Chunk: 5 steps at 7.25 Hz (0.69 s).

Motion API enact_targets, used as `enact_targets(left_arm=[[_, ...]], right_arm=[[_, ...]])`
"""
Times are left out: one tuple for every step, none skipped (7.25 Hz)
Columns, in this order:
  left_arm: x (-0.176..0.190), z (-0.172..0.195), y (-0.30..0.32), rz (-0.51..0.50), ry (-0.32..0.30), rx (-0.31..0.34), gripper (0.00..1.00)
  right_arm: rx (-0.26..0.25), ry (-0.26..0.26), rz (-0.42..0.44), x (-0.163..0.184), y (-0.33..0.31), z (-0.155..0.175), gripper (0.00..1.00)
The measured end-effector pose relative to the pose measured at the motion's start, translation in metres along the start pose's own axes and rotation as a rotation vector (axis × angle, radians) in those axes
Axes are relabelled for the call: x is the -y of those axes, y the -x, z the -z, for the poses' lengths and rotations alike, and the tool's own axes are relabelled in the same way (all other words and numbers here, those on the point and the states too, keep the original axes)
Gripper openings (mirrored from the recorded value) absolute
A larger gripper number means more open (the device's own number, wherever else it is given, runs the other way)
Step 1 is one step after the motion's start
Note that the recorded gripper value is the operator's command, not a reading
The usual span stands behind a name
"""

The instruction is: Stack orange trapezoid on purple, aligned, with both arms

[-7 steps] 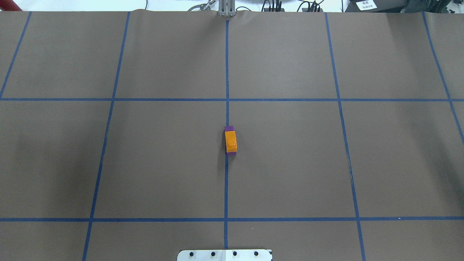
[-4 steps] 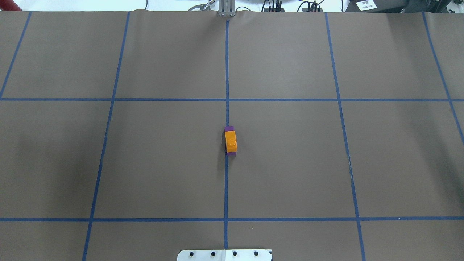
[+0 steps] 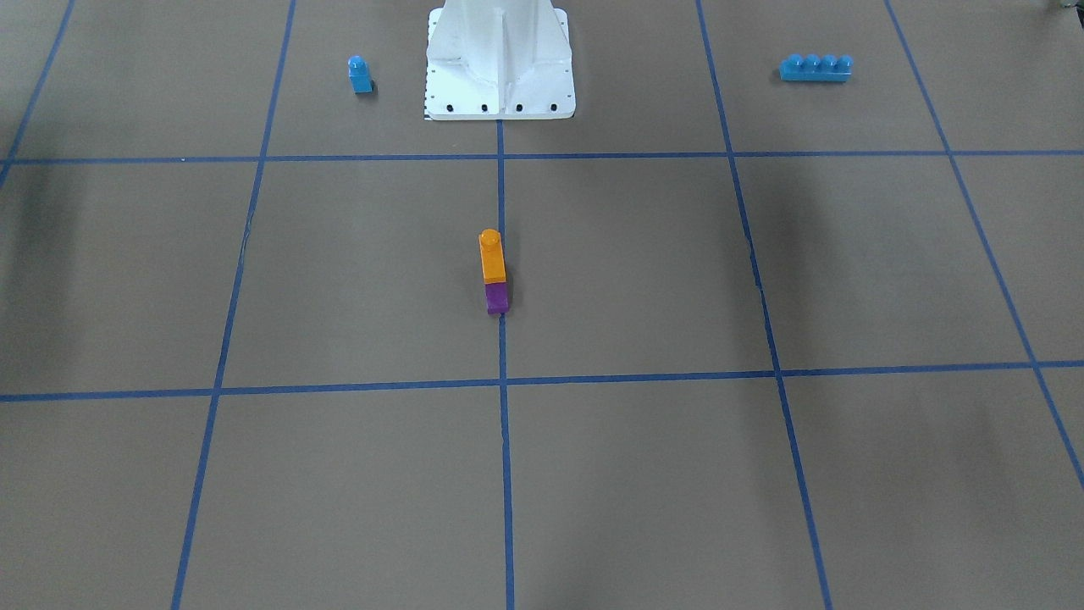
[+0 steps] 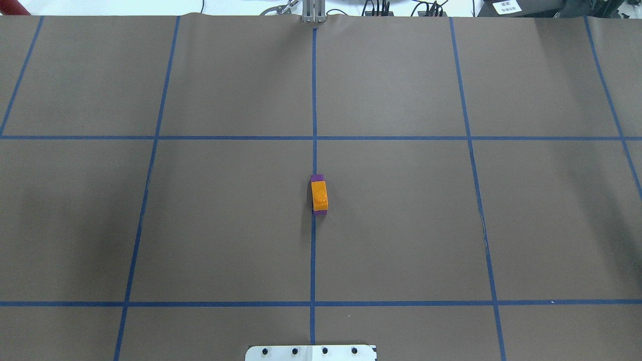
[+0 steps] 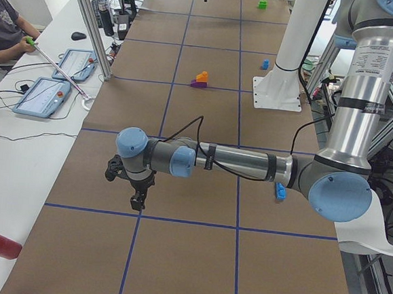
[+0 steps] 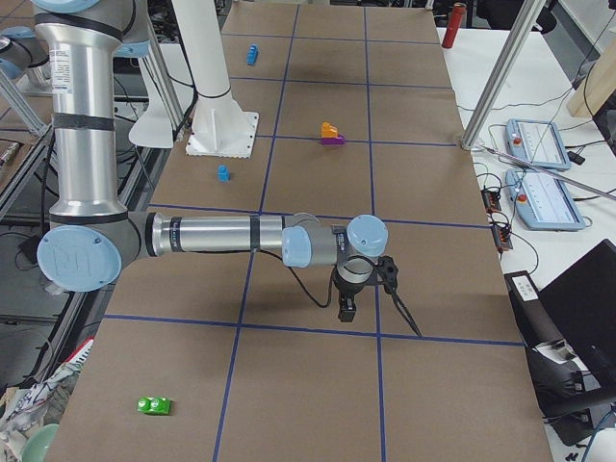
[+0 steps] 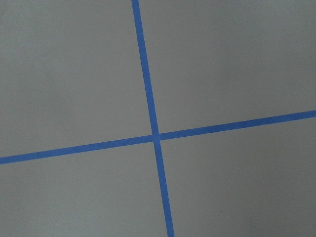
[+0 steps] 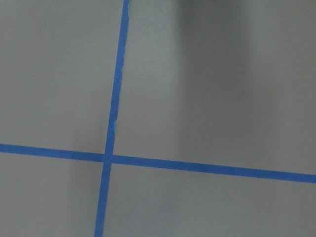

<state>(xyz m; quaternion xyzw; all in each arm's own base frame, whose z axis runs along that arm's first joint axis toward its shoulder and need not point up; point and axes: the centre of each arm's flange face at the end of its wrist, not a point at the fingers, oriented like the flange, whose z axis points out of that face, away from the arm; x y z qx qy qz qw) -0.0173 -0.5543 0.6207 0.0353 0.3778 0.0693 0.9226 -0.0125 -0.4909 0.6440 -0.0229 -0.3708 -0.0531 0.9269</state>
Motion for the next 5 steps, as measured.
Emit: enact_targets(left_arm=[[0.0008, 0.0011, -0.0014, -0.002, -0.002, -0.002, 1.0], [0.0014, 0.0025, -0.0027, -0.004, -0.005, -0.003, 1.0], [0.0022, 0.0041, -0.0039, -0.006, -0.008, -0.004, 1.0], [0.0027, 0.0054, -0.0051, -0.008, -0.01, -0.004, 1.0], [0.0035, 0.0065, -0.0061, -0.01, -0.012, -0.003, 1.0]], right_arm=[[0.001, 0.003, 0.001, 0.0, 0.0006, -0.0015, 1.0], [0.001, 0.004, 0.001, 0.0003, 0.0012, -0.0021, 1.0], [0.002, 0.004, 0.002, 0.0007, 0.0016, -0.002, 1.0], [0.002, 0.003, 0.004, 0.0018, 0.0025, -0.0015, 1.0], [0.003, 0.001, 0.007, 0.0033, 0.0038, -0.0004, 1.0]])
